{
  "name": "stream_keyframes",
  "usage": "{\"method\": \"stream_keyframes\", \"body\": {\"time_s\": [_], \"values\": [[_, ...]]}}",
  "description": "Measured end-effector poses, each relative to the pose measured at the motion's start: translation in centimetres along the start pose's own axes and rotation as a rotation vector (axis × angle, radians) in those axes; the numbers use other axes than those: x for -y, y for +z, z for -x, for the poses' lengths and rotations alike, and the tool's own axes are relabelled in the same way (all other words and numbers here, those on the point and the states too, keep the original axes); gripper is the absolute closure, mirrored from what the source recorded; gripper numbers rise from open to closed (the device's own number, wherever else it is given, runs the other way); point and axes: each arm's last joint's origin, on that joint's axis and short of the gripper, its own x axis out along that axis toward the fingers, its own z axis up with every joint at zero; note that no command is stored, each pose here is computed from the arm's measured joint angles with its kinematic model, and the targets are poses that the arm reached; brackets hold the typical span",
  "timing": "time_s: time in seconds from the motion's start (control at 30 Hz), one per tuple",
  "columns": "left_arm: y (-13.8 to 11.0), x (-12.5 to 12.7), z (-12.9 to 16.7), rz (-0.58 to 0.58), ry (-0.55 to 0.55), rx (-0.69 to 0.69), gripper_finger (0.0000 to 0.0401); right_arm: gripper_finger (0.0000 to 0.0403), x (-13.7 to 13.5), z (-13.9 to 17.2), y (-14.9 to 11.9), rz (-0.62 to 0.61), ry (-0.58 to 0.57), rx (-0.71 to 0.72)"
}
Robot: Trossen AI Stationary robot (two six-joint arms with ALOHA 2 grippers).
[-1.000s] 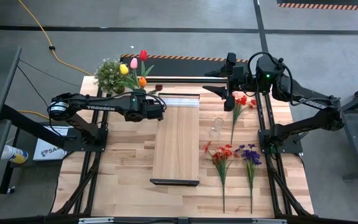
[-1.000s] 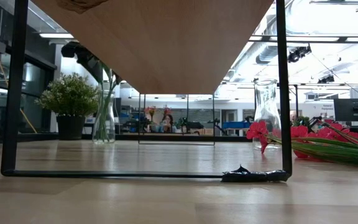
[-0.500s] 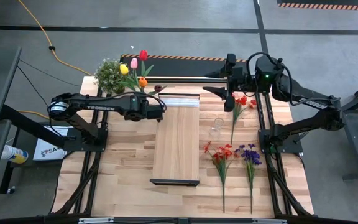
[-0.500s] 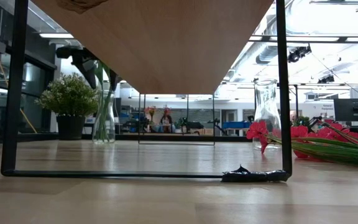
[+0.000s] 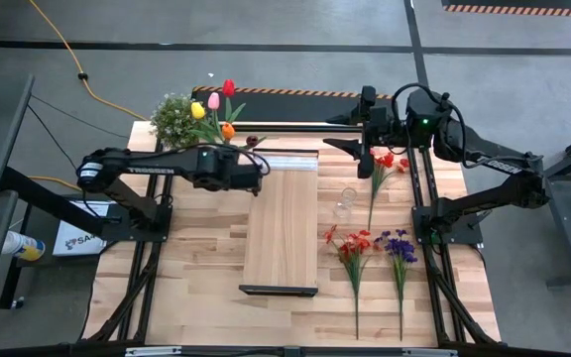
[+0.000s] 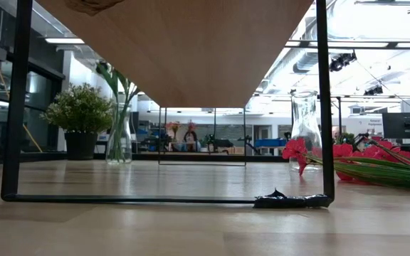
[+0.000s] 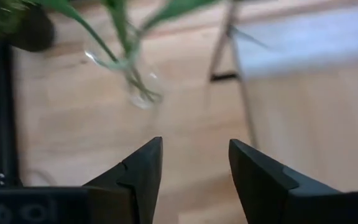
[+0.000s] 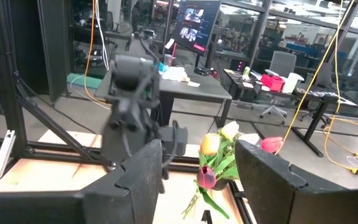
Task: Pick and place flowers into a vace then onto a shelf
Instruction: Put the top red flowers into the right vase
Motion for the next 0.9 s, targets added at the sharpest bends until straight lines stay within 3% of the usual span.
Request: {"method": "stream_keyframes", "body": {"time_s": [0.3, 0.53, 0.7, 0.9], "values": [[-1.4, 1.1, 6.6, -0.089, -0.211, -0.018, 0.0200, 0.0208, -0.3, 0.6, -1.1, -0.013, 0.017, -0.134], [-2.6, 1.2, 11.4, -0.123, -0.378, 0.067, 0.0213, 0.0208, -0.7, 2.0, -2.5, -0.029, 0.014, -0.321], [-3.8, 1.4, 13.3, -0.129, -0.477, 0.123, 0.0225, 0.0208, -0.8, 3.1, -3.9, -0.049, -0.067, -0.505], [-5.0, 1.6, 14.6, -0.132, -0.554, 0.151, 0.0239, 0.0208, -1.1, 4.2, -5.4, -0.183, -0.115, -0.695]]}}
